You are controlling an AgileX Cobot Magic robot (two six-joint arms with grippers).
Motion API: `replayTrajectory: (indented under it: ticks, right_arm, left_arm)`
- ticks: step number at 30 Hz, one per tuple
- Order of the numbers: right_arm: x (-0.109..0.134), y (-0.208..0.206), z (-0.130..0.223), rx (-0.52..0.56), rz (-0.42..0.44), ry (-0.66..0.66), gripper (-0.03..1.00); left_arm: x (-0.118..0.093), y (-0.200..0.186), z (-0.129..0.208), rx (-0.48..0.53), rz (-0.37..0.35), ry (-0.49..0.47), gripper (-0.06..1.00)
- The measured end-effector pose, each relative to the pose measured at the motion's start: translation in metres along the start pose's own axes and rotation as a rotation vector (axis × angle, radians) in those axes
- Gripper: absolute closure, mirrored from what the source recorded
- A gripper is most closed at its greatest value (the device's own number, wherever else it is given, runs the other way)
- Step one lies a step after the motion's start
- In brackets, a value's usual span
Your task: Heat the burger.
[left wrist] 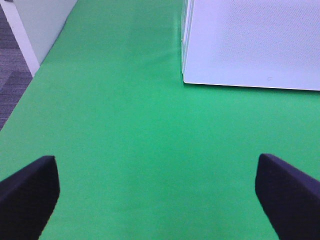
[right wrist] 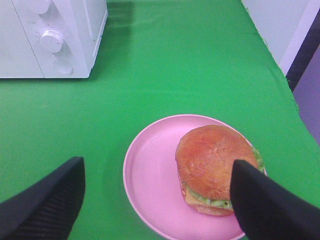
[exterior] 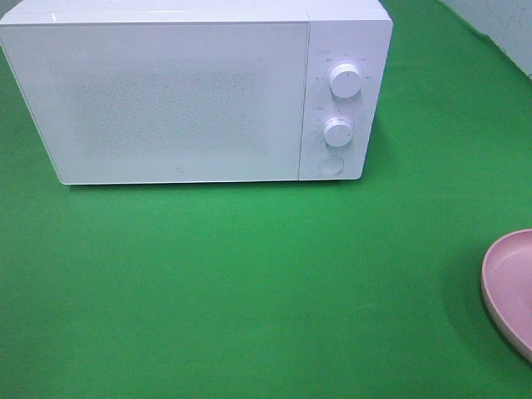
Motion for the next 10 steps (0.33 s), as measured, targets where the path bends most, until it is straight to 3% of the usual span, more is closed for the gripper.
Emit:
replayTrajectory:
  ticks: [10]
  right_arm:
    - [0.0000,0.0000,0.0000,0.000,0.000,0.000,0.21]
  left_arm:
    - [0.0000,0.0000,0.0000,0.000,0.000,0.000,-0.05]
Point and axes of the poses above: a point on each arm's last joint axis where the gripper is mounted, y pointing out along that axis toward the gripper, x along the wrist's bending axis when the last joint is at zero, z = x × y, the point moved 4 cm from there along y, pointing out along that axis toward the gripper, and after that the axes turned 3 degrees about y, right-handed, at the moved point
